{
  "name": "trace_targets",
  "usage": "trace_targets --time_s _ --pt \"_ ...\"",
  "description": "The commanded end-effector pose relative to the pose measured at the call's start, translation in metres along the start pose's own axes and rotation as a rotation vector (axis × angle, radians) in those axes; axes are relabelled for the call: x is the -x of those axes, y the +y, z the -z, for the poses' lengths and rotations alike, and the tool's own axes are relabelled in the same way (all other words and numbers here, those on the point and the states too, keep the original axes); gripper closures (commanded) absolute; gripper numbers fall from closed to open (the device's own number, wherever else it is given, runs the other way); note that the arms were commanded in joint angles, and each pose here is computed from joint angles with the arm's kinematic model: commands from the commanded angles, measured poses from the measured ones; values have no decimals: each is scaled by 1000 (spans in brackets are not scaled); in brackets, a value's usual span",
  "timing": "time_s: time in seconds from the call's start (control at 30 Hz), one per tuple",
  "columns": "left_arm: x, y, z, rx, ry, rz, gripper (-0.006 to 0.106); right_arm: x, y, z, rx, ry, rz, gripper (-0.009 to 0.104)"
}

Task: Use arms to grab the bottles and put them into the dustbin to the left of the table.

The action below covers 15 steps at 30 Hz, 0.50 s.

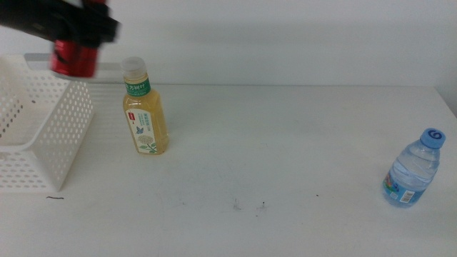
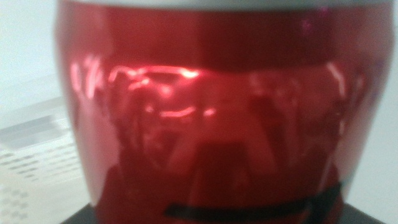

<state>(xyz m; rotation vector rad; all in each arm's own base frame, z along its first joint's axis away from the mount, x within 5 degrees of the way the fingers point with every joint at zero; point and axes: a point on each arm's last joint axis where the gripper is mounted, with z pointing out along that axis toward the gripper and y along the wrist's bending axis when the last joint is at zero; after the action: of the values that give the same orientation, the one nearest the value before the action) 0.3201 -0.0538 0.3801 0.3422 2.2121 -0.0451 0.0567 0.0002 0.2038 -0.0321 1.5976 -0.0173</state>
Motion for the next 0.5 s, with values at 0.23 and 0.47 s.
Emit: trace_targets --time_s 0.23,0.47 --pt "25 82 7 83 35 93 73 -1 0 0 1 -4 12 2" --pt "15 145 -20 132 149 165 73 -1 0 0 1 -4 12 2"
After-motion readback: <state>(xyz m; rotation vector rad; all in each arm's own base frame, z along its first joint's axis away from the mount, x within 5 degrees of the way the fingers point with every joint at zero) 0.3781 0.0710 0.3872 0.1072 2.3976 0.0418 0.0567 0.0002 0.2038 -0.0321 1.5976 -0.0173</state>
